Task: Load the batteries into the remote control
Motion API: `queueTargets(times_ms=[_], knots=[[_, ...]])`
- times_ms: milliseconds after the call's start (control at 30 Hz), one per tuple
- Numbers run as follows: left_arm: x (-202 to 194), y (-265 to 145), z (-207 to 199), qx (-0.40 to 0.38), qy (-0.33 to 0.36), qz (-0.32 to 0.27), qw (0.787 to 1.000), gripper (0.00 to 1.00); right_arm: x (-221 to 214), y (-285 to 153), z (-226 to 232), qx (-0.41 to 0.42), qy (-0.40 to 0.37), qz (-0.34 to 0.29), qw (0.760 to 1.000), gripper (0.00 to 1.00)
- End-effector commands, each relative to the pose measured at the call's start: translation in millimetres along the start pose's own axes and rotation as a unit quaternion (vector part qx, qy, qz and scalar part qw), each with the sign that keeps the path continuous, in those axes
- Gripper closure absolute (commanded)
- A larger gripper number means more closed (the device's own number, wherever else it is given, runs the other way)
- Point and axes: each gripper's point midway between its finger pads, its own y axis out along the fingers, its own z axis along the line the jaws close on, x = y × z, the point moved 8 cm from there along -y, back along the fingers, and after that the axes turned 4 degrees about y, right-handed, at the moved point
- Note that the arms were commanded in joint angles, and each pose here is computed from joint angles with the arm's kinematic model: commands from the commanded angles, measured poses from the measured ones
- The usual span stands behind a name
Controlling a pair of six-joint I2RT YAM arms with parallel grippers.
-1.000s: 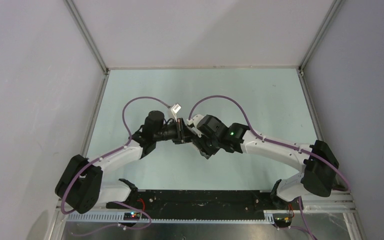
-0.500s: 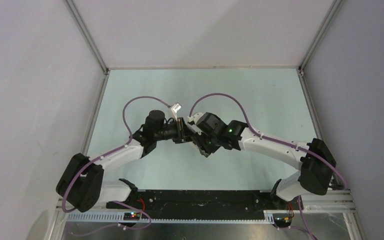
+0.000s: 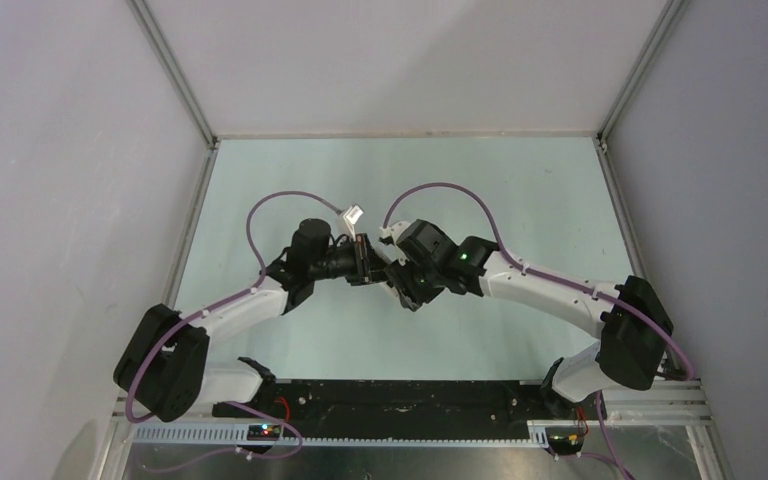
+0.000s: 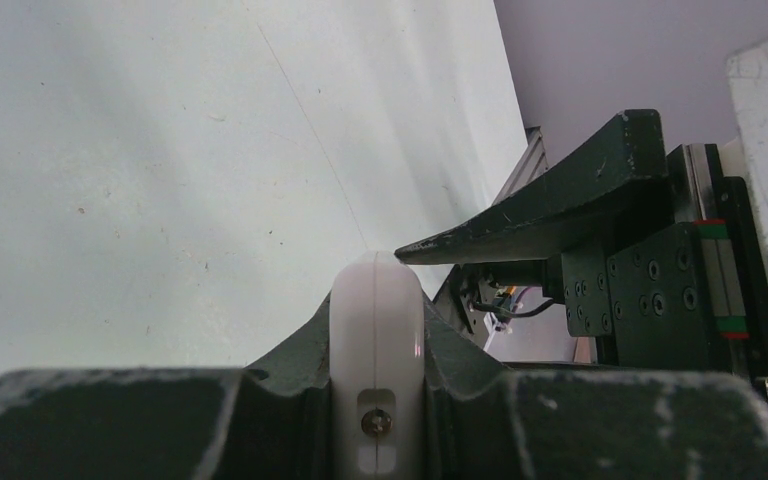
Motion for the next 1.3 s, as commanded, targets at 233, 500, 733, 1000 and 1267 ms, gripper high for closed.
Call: queueTargets(times_ms=[233, 500, 733, 1000, 1267], knots=[[3.1, -4.0, -30.5, -0.078, 0.007, 0.036, 0.996, 1.0, 46.7, -0.6, -13.4, -0.055, 0.045, -0.094, 0.993, 0.47], [13.2, -7.2, -36.3, -0.095, -0.02, 0.042, 0.994, 1.0, 43.0, -1.1, -19.8, -0.088, 0.045, -0.071, 0.993, 0.44], [21.1, -9.9, -39.0, -0.114, -0.056, 0.063, 0.99, 1.0, 47.3, -1.0, -18.2, -0.075, 0.052, -0.069, 0.993, 0.34], [25.0, -2.8, -24.8, -0.111, -0.095, 0.087, 0.985, 1.0, 59.6, -12.5, -20.7, -0.064, 0.061, -0.088, 0.992, 0.15], [37.0, 1.2, -12.1, -0.102, -0.119, 0.085, 0.984, 1.0, 67.3, -35.1, -24.3, -0.015, 0.098, -0.11, 0.989, 0.04]])
